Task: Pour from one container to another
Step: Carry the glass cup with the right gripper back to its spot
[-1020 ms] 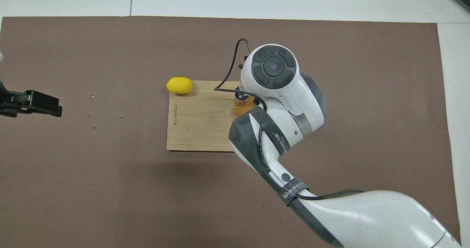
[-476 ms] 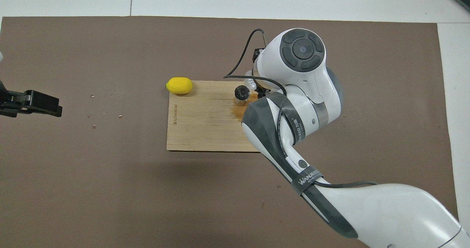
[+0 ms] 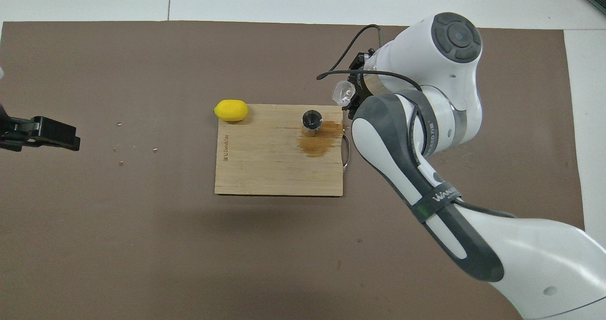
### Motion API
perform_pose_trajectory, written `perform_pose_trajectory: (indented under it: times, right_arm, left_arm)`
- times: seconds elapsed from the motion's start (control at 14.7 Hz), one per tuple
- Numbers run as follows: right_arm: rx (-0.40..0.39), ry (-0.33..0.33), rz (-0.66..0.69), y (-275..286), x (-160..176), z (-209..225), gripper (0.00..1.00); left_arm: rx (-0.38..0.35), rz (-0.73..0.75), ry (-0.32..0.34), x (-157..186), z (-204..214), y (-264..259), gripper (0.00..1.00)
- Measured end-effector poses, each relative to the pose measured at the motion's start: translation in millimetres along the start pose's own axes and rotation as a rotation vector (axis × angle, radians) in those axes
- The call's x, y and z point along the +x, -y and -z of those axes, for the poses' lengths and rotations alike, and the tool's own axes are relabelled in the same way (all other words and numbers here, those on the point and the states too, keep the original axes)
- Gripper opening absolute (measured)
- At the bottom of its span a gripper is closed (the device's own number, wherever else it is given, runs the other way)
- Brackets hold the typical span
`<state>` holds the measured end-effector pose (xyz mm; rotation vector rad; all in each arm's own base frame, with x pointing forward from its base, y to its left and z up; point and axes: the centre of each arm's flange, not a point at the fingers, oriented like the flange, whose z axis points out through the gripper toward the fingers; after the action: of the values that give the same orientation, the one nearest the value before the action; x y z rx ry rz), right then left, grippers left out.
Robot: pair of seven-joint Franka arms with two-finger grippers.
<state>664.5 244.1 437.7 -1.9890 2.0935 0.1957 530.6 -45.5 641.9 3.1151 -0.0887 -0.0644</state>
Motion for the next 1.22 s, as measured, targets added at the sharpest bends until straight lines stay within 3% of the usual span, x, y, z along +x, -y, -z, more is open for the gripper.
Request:
perform_pose_trajectory:
  times: [0.27, 0.68, 1.22]
  right_arm:
    - [-0.059, 0.122, -0.061, 12.6, 72.7, -9.8, 0.51]
    - [-0.111, 0.293, -0.079, -12.2, 196.3, -31.0, 0.51]
    - [-0.138, 0.412, -0.032, -51.7, 290.6, -63.8, 0.51]
  left_arm:
    - [0.000, 0.000, 0.000, 0.0, 0.0, 0.0, 1.00]
    - [0.000, 0.000, 0.000, 0.0, 0.0, 0.0, 1.00]
    - [0.000, 0.000, 0.000, 0.0, 0.0, 0.0, 1.00]
